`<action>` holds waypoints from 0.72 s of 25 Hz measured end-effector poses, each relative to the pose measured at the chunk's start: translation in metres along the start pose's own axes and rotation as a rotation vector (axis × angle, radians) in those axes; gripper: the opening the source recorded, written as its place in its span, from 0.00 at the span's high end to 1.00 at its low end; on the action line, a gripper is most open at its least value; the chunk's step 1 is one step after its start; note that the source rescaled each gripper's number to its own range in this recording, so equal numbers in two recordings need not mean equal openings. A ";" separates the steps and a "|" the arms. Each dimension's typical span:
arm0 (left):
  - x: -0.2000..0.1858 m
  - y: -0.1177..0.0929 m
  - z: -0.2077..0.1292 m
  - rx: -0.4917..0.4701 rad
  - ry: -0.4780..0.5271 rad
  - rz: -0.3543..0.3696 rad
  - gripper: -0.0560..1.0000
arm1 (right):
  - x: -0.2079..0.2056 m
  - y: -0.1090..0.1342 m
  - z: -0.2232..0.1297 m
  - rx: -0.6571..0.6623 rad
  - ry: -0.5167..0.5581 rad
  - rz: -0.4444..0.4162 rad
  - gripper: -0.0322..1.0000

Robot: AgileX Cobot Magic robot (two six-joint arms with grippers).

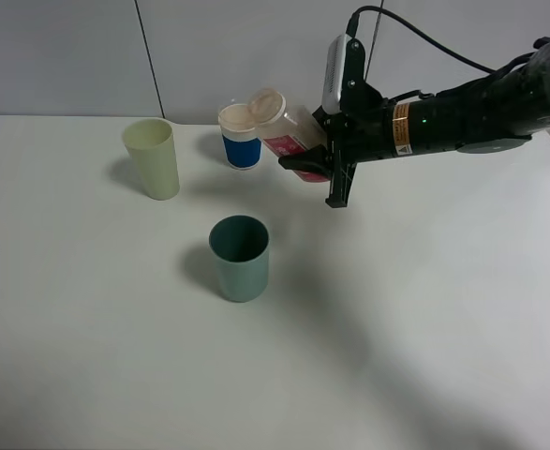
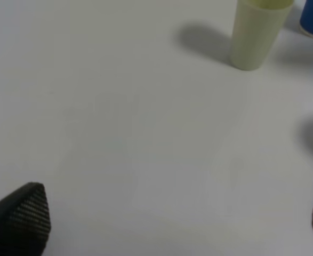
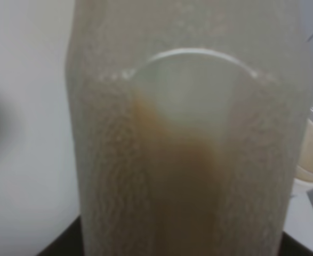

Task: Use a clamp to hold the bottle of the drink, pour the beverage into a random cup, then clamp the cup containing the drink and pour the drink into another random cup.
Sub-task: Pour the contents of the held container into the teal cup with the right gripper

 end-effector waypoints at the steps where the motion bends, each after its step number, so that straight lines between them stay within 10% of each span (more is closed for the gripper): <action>1: 0.000 0.000 0.000 0.000 0.000 0.000 0.00 | 0.001 0.001 0.001 0.006 0.000 0.001 0.93; 18: 0.000 0.000 0.000 0.000 0.000 0.000 0.00 | 0.021 0.020 0.014 -0.068 0.090 0.042 0.93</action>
Point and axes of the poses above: a point on each arm's last joint axis where the gripper is mounted, x pointing out along that axis toward the gripper, y along the wrist's bending axis when the last joint is at zero, z = x × y, the point moved 7 cm from there along x, pointing out along that axis toward the gripper, and after that the axes turned 2 degrees about x, right-handed, at the moved point
